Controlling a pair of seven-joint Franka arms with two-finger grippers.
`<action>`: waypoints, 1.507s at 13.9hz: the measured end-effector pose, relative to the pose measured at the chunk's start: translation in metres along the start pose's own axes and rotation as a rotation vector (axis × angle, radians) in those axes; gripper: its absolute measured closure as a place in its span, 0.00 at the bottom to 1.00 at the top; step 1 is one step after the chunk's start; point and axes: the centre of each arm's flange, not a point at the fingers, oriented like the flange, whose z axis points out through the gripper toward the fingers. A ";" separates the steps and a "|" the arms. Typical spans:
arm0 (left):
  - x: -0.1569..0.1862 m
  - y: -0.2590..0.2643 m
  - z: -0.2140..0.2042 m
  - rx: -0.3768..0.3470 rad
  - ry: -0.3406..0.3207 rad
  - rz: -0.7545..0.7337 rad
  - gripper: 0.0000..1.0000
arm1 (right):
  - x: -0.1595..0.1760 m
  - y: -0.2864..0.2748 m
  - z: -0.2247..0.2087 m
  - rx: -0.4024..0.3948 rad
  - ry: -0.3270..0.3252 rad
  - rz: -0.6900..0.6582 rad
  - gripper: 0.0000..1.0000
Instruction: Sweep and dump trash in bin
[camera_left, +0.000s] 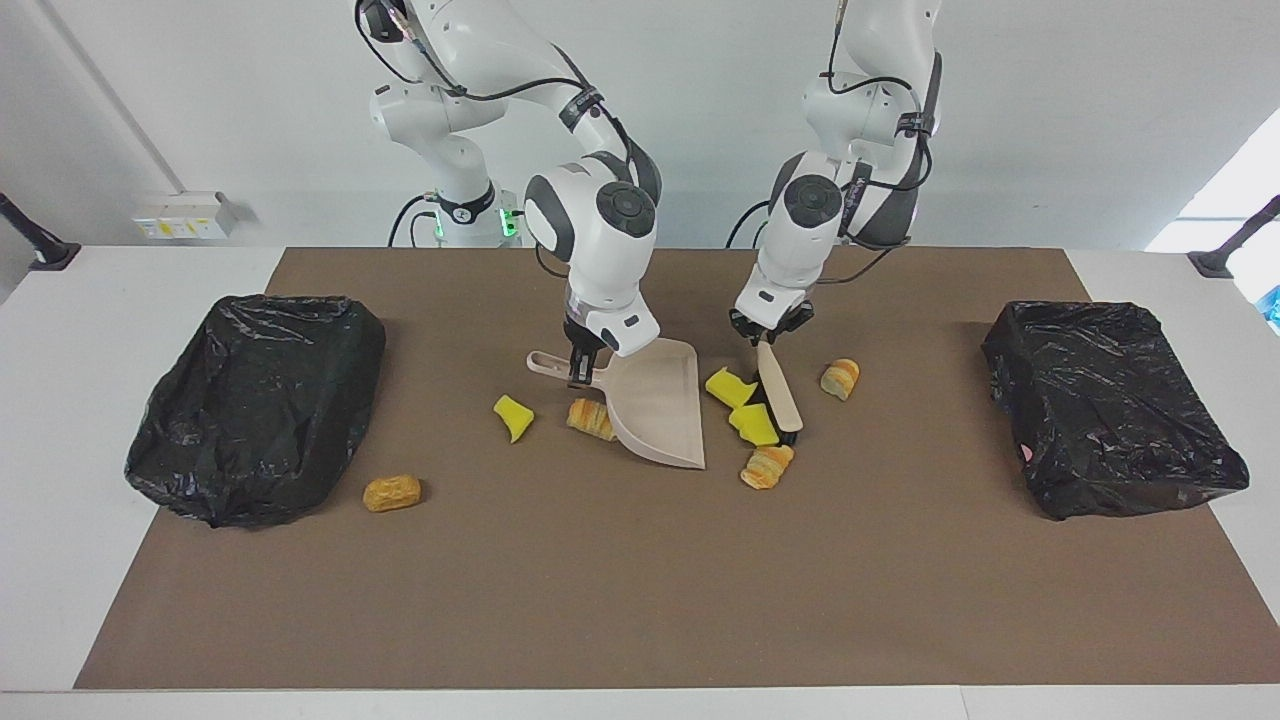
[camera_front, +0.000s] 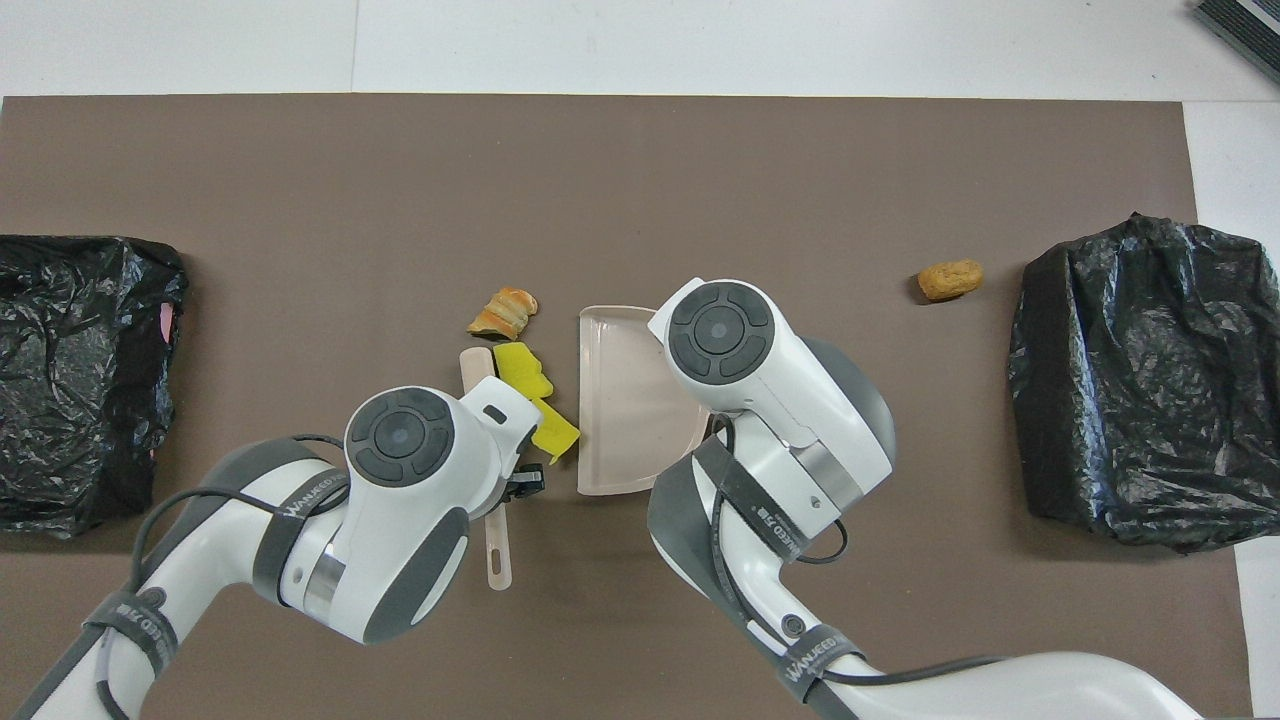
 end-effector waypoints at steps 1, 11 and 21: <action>-0.005 0.005 -0.005 -0.003 -0.012 -0.012 0.75 | 0.000 0.000 0.000 -0.001 0.000 -0.004 0.69; 0.005 -0.146 -0.026 -0.005 -0.184 -0.357 0.75 | -0.001 0.000 0.001 -0.001 0.002 -0.006 0.69; -0.023 -0.068 -0.001 -0.138 0.000 -0.248 0.75 | -0.001 0.000 0.002 0.000 0.002 -0.006 0.69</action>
